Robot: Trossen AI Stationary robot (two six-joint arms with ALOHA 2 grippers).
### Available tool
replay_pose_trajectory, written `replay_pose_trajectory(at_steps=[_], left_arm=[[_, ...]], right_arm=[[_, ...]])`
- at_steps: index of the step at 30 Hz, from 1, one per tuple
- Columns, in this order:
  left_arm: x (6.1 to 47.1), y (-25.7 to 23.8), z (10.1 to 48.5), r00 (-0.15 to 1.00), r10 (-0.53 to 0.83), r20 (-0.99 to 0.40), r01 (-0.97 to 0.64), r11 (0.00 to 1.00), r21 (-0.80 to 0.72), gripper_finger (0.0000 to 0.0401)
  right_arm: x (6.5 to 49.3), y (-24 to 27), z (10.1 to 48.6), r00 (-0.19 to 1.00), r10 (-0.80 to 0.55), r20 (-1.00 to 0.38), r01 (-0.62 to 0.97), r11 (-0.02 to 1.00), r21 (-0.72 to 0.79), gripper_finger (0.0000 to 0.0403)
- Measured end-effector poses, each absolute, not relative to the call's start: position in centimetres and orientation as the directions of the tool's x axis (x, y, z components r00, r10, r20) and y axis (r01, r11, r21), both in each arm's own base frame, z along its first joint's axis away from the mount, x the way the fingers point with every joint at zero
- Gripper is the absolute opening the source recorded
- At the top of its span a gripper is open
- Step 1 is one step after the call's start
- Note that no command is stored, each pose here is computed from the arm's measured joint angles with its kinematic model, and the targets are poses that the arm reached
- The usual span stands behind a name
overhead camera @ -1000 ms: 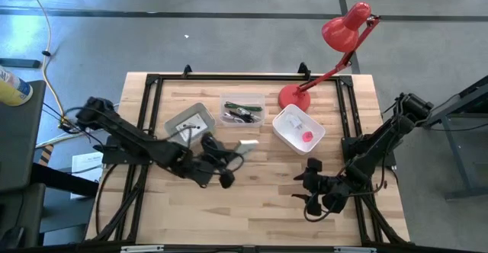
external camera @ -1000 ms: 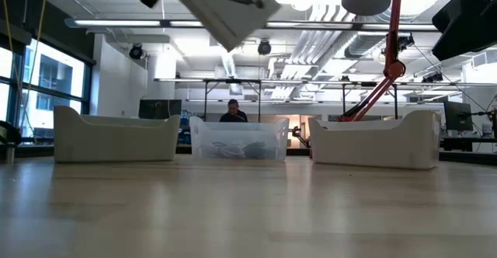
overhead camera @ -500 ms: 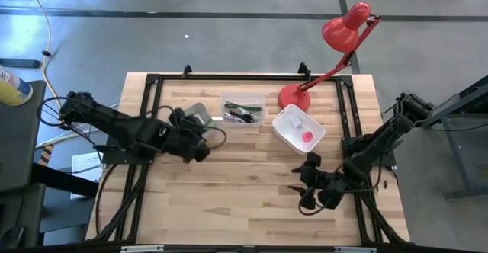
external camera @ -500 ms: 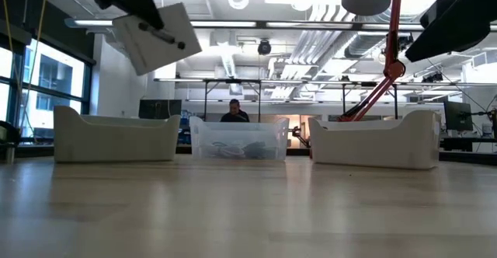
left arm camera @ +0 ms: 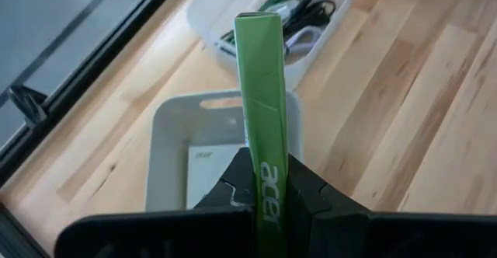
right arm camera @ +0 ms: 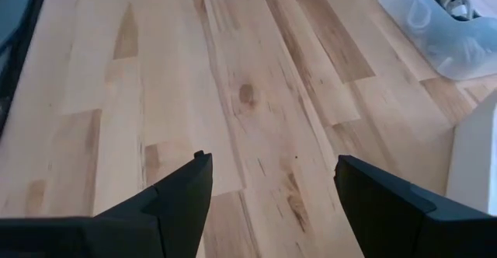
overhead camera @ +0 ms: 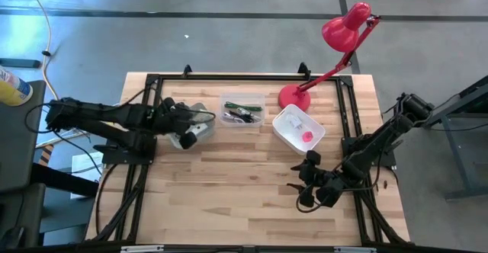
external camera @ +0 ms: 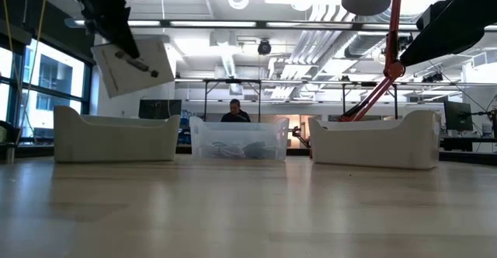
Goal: Pick and place items into bin
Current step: Put the card reader box into the gray bin
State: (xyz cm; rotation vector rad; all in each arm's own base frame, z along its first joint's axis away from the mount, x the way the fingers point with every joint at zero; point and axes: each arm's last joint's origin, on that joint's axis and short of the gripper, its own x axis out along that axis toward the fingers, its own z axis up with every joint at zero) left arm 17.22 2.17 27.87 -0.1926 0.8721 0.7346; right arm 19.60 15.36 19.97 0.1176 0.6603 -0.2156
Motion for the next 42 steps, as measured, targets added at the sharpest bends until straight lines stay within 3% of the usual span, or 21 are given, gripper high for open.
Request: replay_pose_trajectory(at_steps=[27,42], left_arm=[[12.7,9.7,23.7,0.537,0.193,-0.822,-0.554,0.815,-0.171,0.0002],[13.9,12.5,20.0,0.450,-0.011,-0.893,-0.508,0.819,-0.266,0.0002]], right_arm=[[20.1,14.7,20.0,0.767,-0.196,-0.611,0.304,0.950,0.076,0.0259],[20.3,14.4,20.0,0.769,-0.229,-0.597,0.345,0.934,0.087,0.0259]])
